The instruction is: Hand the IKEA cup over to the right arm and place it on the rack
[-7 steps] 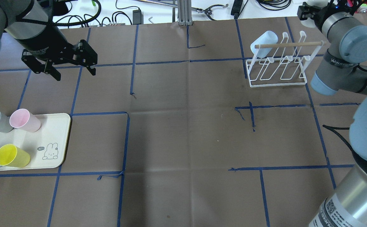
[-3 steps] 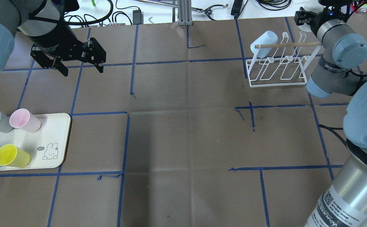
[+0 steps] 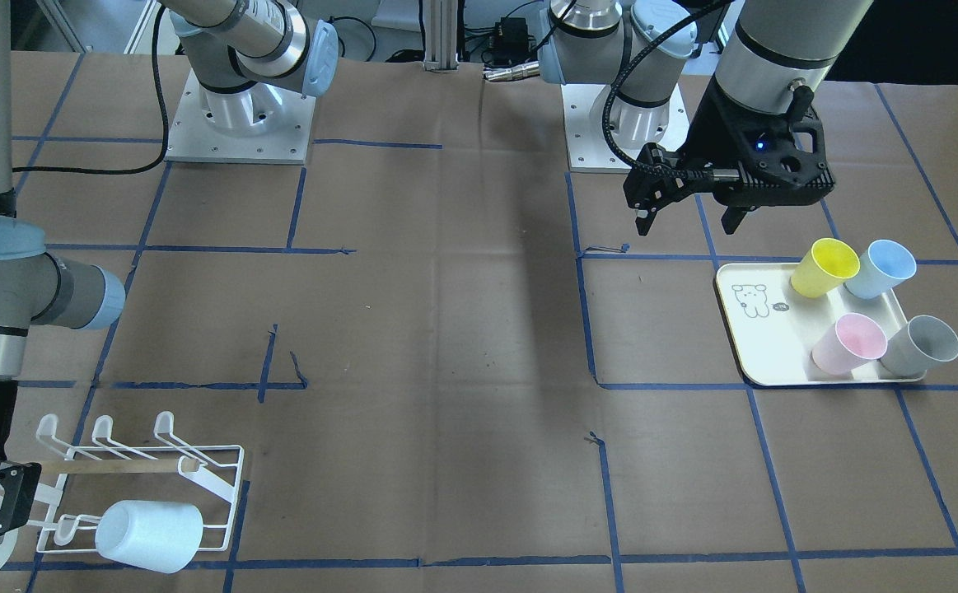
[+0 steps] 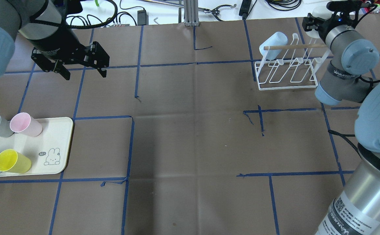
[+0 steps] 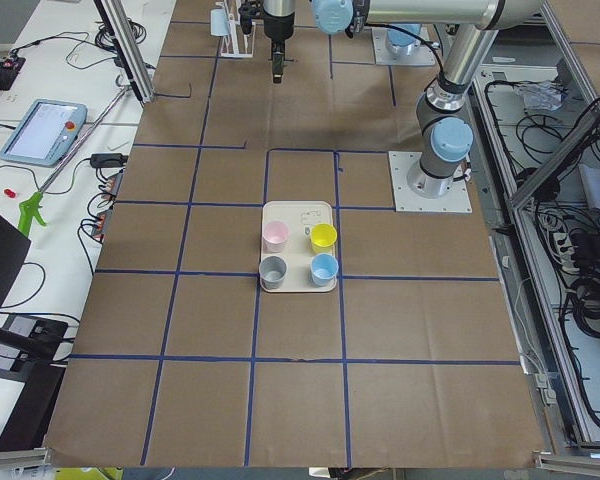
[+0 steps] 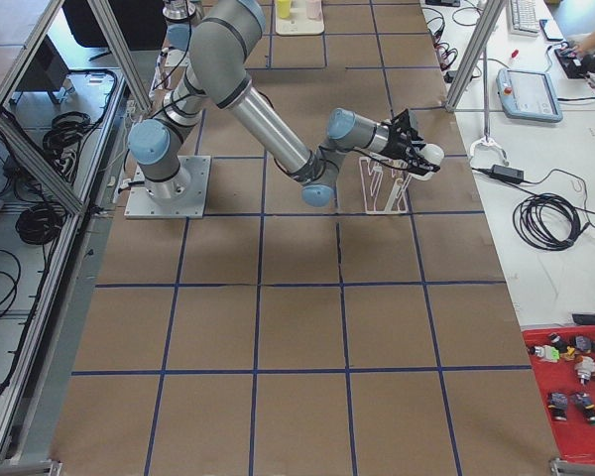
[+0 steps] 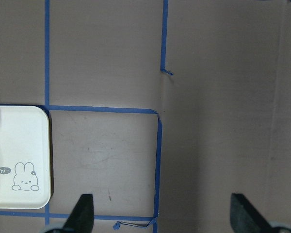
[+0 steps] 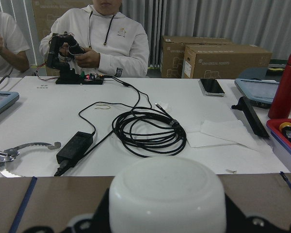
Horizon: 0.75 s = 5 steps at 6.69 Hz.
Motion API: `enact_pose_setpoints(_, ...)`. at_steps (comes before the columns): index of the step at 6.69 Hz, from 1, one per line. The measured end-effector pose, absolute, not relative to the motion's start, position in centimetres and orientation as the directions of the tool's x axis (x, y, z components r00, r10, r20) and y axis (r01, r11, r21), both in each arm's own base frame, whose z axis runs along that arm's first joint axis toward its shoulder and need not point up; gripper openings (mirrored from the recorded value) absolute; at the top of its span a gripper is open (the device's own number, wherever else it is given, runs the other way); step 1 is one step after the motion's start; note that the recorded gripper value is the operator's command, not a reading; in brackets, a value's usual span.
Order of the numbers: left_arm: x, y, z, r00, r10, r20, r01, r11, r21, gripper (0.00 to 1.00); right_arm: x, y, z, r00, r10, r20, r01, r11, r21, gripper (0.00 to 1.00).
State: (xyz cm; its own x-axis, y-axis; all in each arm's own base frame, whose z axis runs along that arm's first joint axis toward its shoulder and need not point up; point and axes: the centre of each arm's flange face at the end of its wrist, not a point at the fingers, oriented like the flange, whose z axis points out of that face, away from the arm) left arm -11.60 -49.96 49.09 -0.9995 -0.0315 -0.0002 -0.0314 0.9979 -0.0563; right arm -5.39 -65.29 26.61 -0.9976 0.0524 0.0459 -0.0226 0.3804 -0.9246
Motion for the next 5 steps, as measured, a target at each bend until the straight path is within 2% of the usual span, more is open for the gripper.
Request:
enact_pose_setpoints(1,-11.6,-49.9,48.8,-0.999,-0.034,0.0,-0.034,0.998,-0.05,1.0,-5.3,-65.0,26.3,-0.998,0.051,0.044,-0.021,0.387,-0.922,1.0)
enact_pose_setpoints(5,-11.6,-50.0,48.6,-0.999,-0.038,0.001,-0.038,0.998,-0.046,1.0,-5.1,-64.9,27.4,-0.998,0.054,0.043,-0.02,0.382,-0.924,1.0)
